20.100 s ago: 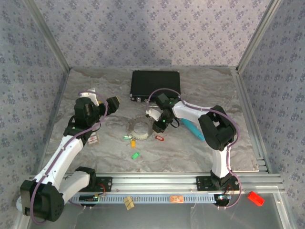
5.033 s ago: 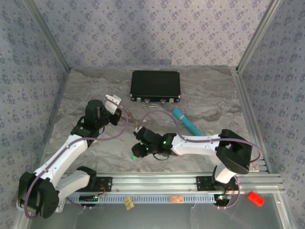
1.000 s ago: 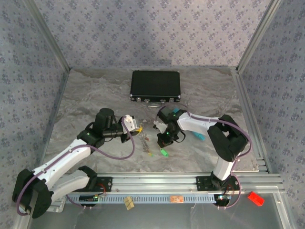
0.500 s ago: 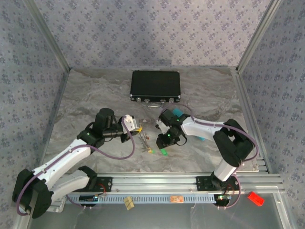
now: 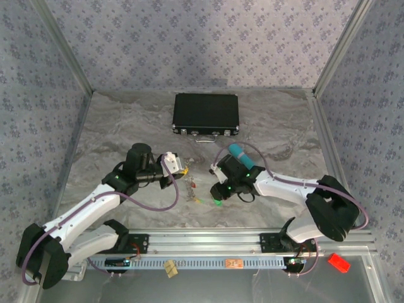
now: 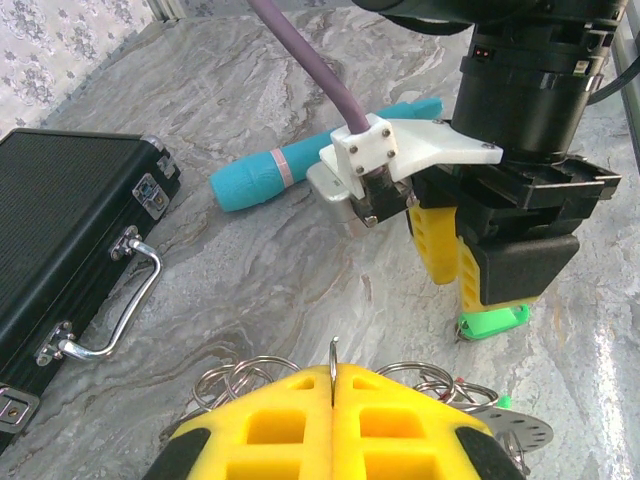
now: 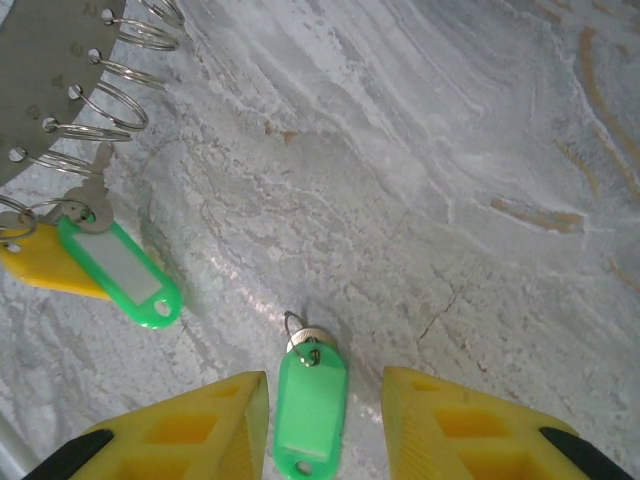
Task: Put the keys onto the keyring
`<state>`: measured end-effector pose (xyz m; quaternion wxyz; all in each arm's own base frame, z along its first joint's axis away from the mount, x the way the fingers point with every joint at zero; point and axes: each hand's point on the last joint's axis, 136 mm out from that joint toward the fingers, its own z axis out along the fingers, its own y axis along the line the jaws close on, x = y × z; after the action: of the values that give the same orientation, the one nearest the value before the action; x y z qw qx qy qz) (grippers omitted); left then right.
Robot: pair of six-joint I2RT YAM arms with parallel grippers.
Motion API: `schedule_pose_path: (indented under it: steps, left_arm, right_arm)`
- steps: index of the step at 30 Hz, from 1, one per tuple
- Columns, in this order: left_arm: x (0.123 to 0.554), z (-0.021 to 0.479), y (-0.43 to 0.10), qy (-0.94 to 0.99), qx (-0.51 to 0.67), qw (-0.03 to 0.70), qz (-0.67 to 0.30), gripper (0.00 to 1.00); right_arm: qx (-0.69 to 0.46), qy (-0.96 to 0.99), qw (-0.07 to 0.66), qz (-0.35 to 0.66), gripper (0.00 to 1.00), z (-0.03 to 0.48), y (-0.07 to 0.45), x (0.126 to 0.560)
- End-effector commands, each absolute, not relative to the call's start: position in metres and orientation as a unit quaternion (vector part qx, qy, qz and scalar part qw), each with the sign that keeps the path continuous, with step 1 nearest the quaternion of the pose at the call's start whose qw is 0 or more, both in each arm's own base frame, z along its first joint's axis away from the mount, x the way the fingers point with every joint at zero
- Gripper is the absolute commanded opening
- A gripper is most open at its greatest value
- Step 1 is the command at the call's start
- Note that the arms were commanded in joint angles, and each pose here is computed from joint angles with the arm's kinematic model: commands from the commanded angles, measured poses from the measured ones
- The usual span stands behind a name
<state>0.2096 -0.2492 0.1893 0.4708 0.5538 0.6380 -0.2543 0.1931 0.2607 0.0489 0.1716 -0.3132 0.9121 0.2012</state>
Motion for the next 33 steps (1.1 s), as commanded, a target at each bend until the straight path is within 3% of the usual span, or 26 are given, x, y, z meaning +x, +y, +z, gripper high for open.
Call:
schedule_pose_path:
  steps: [1,19,28,33]
  left_arm:
    - [0.209,0.204,-0.253,0.618,0.558,0.492,-0.255,0.00]
    - [0.210,0.202,-0.253,0.619,0.561,0.488,-0.253,0.00]
    - [0.210,0.201,-0.253,0.619,0.562,0.488,-0.250,0.00]
    - [0.210,0.202,-0.252,0.618,0.564,0.489,-0.249,0.00]
  right_arm:
    - [-0.340,0.901,0.189,0.191,0.36,0.044,0.265,0.196]
    - [-0.355,0.900,0.160,0.197,0.24,0.027,0.279,0.192]
    - [-0.356,0.902,0.159,0.187,0.04,0.039,0.278,0.195]
    - [-0.357,0.917,0.099,0.148,0.00,0.047,0.263,0.185]
